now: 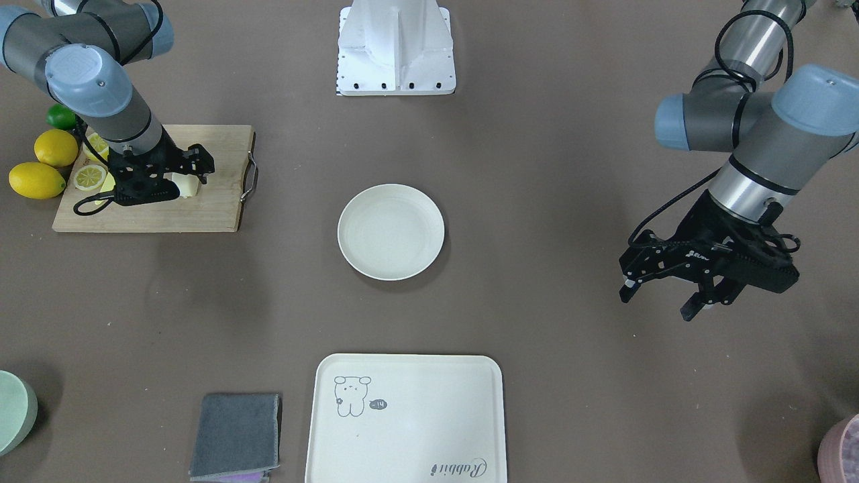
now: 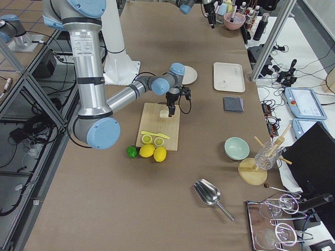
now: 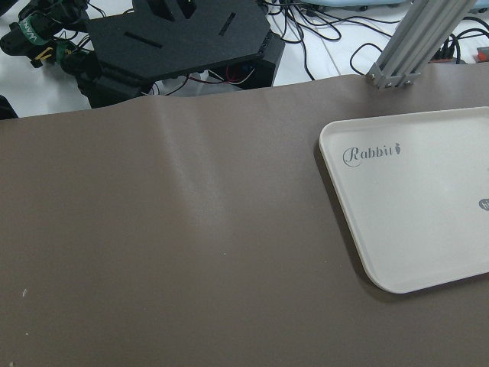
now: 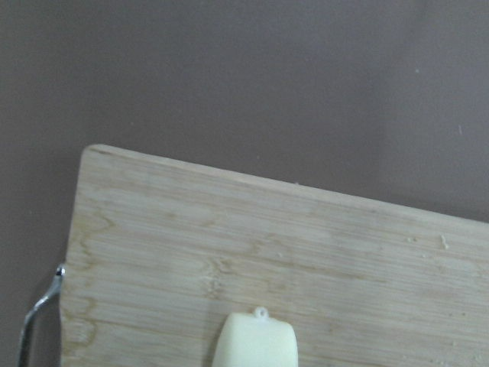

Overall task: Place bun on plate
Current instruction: 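Move the right gripper over the pale bun on the cutting board and lower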

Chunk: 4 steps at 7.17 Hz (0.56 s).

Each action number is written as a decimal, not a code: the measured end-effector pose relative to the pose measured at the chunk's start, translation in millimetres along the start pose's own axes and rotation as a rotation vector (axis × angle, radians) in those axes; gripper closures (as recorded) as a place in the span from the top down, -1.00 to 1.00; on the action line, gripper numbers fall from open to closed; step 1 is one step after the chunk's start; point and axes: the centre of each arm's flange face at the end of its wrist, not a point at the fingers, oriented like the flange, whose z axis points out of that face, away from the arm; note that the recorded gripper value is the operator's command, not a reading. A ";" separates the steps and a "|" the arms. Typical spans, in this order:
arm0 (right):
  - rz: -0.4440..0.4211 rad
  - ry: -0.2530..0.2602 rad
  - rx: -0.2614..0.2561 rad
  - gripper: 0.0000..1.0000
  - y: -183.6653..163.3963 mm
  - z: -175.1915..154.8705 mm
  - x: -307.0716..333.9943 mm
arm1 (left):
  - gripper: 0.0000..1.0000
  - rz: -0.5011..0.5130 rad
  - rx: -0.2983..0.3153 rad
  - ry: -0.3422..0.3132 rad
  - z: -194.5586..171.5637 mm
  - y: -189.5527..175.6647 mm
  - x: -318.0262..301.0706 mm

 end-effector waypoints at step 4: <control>-0.024 0.011 -0.021 0.39 11.9 12.1 -8.4 | 0.95 -0.003 0.032 -0.021 -8.7 -4.0 -8.7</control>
